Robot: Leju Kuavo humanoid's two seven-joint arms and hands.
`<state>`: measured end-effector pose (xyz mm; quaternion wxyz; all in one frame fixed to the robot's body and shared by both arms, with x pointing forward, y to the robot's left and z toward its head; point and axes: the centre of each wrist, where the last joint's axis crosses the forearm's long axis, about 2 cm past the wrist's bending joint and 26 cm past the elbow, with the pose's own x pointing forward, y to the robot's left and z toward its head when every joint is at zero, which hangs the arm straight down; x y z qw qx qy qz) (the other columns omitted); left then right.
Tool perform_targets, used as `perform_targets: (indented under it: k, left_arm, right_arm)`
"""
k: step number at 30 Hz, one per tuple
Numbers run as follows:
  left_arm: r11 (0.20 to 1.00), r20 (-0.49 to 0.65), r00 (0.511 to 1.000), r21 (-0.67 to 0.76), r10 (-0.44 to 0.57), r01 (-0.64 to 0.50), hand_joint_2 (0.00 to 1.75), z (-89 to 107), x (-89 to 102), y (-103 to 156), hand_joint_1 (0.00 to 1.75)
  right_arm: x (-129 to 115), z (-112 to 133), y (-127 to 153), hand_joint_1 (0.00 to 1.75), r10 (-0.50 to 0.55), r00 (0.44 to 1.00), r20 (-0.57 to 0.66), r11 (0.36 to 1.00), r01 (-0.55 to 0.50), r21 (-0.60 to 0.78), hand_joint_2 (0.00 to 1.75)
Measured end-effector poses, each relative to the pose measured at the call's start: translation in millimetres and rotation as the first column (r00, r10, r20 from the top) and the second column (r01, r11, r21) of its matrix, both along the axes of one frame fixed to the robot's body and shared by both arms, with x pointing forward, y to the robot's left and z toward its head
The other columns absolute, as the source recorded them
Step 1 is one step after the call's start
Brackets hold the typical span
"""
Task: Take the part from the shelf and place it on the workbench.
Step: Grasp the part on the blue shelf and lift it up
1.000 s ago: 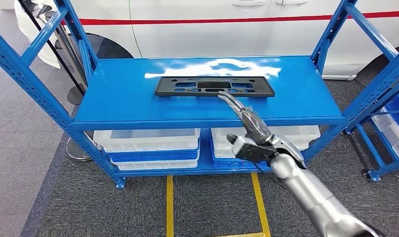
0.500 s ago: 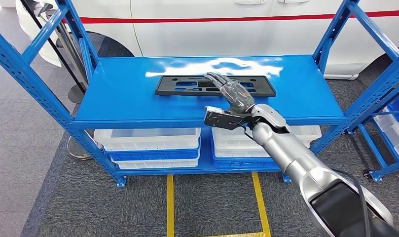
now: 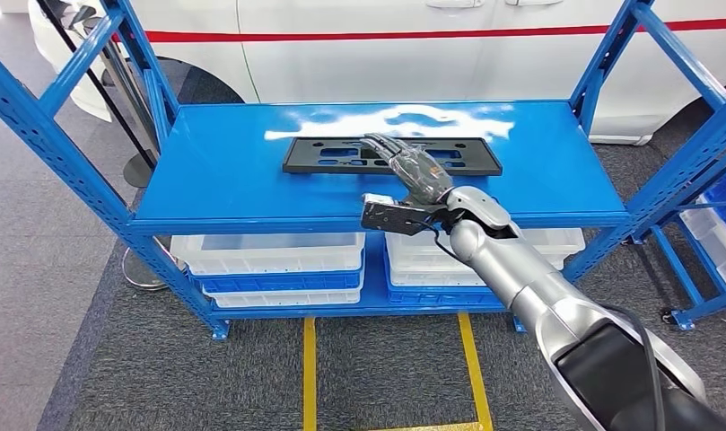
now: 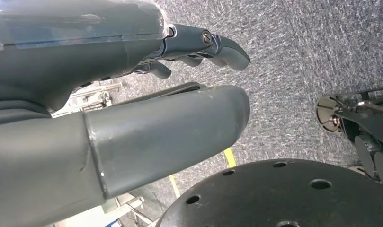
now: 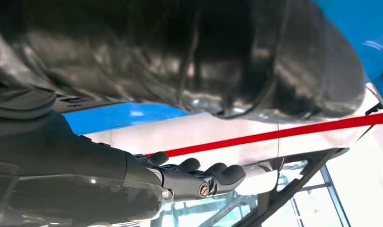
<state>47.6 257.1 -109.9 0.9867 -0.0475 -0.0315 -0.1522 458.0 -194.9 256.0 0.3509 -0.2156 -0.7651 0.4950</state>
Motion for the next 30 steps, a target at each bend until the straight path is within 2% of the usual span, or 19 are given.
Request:
perform_targets:
  k: [30]
  left_arm:
    - [1.000,-0.011,1.000,-0.006,-0.004,0.004,0.00,-0.4,-6.7,-5,0.00]
  right_arm:
    - [-6,-12,3,0.00,0.026,0.999,-0.039,1.000,-0.026,-0.008,0.00]
